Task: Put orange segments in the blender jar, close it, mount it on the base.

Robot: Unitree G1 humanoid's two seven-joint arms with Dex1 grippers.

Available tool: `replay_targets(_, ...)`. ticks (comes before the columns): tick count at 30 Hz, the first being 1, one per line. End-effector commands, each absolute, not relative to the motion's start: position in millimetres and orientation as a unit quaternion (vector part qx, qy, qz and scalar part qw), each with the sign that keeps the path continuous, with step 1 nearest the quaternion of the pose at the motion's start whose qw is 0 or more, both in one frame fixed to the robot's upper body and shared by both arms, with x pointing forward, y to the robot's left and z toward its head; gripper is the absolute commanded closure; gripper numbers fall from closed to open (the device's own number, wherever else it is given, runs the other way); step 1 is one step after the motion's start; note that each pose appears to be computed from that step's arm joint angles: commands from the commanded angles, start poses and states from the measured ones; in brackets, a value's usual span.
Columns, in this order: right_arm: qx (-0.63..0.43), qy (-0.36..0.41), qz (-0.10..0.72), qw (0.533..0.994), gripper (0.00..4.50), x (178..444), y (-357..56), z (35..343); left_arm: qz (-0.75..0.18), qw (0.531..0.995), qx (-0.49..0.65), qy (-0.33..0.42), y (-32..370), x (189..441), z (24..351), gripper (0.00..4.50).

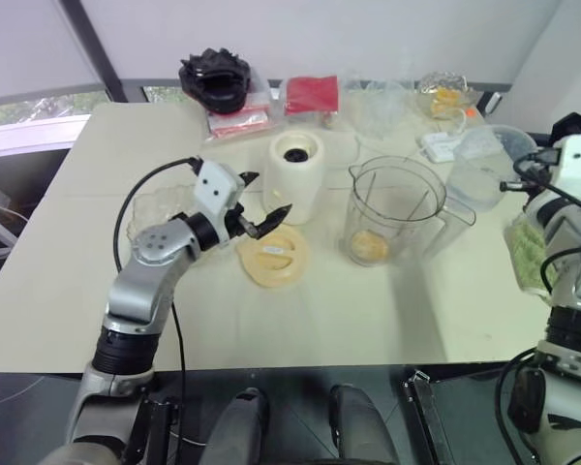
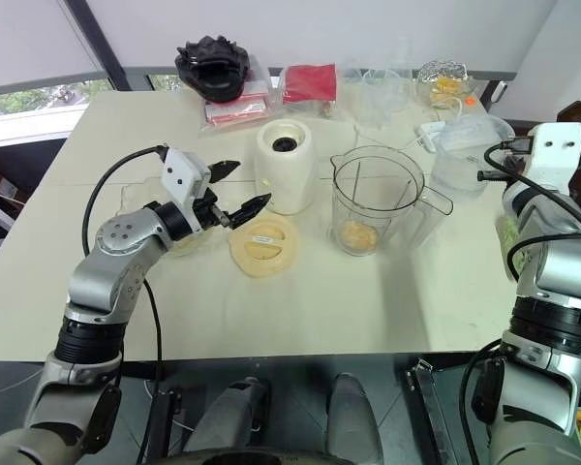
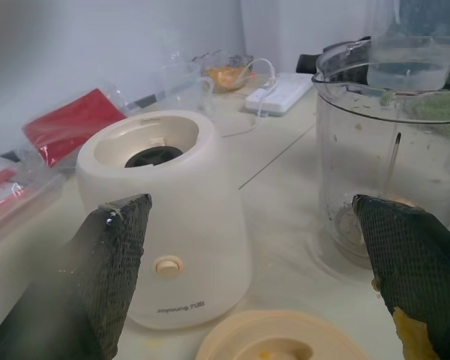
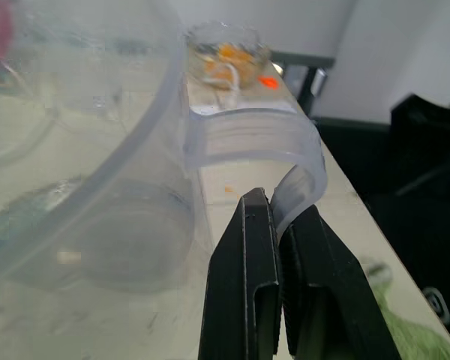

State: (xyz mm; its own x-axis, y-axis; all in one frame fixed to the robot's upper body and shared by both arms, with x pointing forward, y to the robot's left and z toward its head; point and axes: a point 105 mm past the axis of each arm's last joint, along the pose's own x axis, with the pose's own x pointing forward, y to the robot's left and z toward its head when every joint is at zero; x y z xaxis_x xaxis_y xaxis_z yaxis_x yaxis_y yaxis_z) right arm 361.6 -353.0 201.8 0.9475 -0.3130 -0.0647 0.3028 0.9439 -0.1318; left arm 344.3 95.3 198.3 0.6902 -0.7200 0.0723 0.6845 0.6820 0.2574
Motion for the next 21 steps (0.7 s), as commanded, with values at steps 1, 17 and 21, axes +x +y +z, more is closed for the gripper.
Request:
replay_targets(1,-0.052,0.024,-0.188,0.981,4.48,357,-371,203,-0.382,0.911,0.116,-0.105,97,340,210,0.0)
replay_targets(17,0.041,0.012,-0.266,0.963,4.48,359,-411,148,-0.376,0.913,0.124,-0.099,100,334,207,0.0)
replay_targets(21,0.037,0.028,-0.271,0.962,4.48,356,-414,139,-0.376,0.913,0.125,-0.099,100,334,207,0.0)
